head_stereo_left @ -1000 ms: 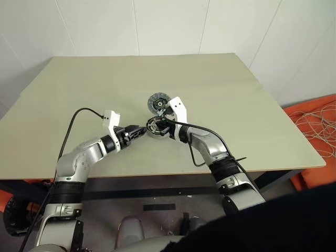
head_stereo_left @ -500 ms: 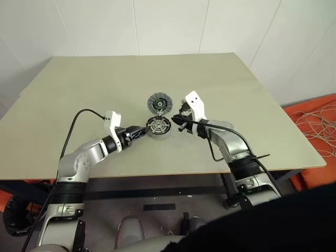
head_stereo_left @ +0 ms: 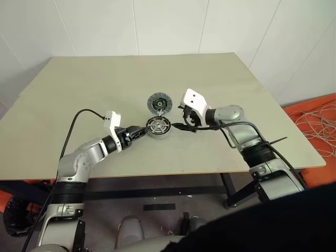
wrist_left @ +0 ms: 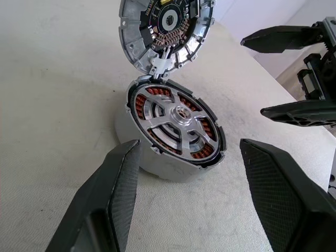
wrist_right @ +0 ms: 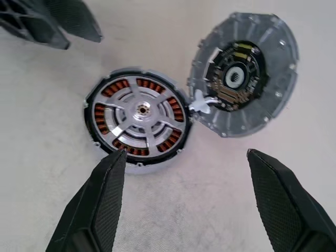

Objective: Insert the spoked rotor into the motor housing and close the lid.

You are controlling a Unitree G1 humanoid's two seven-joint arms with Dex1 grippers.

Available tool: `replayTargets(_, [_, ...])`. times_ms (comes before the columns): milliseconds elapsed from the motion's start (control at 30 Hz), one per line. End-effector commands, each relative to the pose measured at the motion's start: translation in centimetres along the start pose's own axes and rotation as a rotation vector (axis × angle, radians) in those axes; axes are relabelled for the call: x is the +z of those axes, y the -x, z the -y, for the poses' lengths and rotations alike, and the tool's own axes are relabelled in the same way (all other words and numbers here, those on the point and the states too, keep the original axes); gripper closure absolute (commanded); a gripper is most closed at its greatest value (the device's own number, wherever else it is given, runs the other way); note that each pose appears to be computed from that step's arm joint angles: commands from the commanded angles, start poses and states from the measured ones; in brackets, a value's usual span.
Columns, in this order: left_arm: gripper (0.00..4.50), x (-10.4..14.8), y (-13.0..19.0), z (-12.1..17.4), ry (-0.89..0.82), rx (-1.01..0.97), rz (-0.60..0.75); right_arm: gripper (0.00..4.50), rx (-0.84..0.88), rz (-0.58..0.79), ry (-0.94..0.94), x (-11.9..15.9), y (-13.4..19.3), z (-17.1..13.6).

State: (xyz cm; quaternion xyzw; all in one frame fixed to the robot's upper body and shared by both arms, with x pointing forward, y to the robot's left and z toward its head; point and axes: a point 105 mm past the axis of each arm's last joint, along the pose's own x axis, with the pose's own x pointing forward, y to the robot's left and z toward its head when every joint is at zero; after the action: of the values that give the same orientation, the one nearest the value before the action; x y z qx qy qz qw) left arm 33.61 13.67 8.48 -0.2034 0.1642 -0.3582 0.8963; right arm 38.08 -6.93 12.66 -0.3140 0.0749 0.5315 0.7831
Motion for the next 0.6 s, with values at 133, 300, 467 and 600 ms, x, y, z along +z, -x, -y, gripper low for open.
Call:
replayTargets(133, [1.31,1.3,0.3,0.2,-0.034,-0.006,0.044,0.33,0.191,-0.030,0.229,1.0,-1.4,-1.5])
replayTargets(300, [1.31,1.0,0.5,0.2,-0.033,0.002,0.044,0.33,0.281,-0.074,0.308,0.5,-2.8,-2.4])
replayTargets(467, [1.31,1.0,0.5,0.3,-0.031,0.004,0.045,0.33,0.327,-0.121,0.348,0.0,-3.5,-2.1])
replayTargets(600, [1.31,0.8,0.5,0.3,-0.026,0.012,0.051,0.33,0.354,-0.160,0.407,0.1,-3.6,-1.5])
